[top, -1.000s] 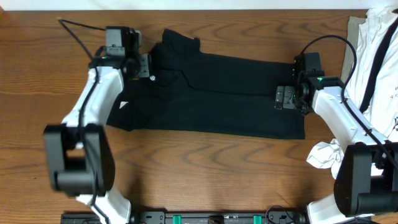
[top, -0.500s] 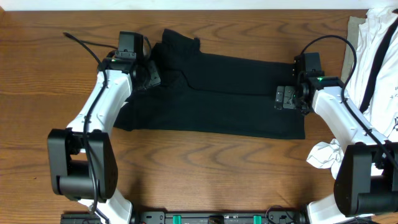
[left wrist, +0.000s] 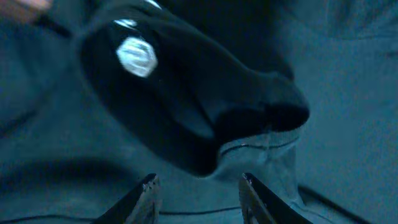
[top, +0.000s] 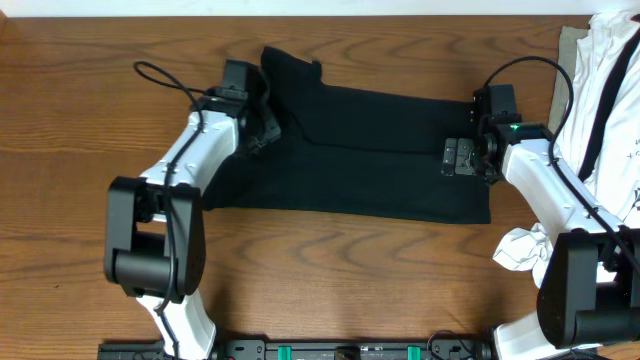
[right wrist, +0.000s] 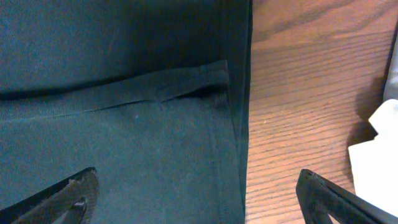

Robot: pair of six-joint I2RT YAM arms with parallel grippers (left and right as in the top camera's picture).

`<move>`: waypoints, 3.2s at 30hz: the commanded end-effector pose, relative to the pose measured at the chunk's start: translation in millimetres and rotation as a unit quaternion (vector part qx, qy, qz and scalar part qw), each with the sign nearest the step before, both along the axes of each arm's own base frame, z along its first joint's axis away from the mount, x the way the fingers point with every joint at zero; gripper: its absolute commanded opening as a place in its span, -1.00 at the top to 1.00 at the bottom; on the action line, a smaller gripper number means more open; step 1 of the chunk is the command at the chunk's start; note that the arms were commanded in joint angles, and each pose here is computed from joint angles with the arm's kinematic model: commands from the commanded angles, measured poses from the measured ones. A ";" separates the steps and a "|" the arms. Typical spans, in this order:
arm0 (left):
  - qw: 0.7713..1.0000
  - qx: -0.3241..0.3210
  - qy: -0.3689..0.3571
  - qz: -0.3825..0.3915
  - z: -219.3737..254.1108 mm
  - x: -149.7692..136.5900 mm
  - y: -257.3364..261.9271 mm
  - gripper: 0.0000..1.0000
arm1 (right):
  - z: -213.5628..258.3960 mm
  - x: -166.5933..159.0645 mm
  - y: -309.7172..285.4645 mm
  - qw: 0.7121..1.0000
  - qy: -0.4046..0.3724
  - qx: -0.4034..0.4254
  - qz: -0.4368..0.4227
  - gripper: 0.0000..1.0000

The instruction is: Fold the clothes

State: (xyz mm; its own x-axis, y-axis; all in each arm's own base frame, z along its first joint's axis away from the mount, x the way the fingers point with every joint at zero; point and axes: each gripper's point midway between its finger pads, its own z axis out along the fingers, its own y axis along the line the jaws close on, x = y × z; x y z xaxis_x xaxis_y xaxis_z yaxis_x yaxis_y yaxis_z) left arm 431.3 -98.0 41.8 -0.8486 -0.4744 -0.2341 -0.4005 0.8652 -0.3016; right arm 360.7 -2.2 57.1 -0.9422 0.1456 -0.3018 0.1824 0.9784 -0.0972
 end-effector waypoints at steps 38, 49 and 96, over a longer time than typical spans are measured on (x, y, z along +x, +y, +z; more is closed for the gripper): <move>0.991 -0.018 -0.042 0.126 -5.4 33.3 8.9 0.56 | 5.3 3.4 -0.2 1.000 -0.008 0.001 -0.001 -0.99; 0.988 -0.036 -0.088 0.121 6.8 53.1 1.3 0.56 | 5.3 3.4 -0.2 1.000 -0.008 0.001 -0.001 -0.99; 0.999 0.023 0.026 0.012 -27.1 3.1 34.5 0.88 | 5.3 3.4 -0.1 1.000 -0.008 0.001 -0.001 -0.99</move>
State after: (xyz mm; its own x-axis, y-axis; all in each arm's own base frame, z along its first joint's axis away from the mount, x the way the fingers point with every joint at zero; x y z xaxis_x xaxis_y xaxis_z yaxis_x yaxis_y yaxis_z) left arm 435.3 -62.5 25.6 -0.8348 -0.5026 -0.2246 -0.4482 0.8575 -0.2528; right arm 360.8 -2.2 57.1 -0.9421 0.1456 -0.3022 0.1824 0.9784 -0.0971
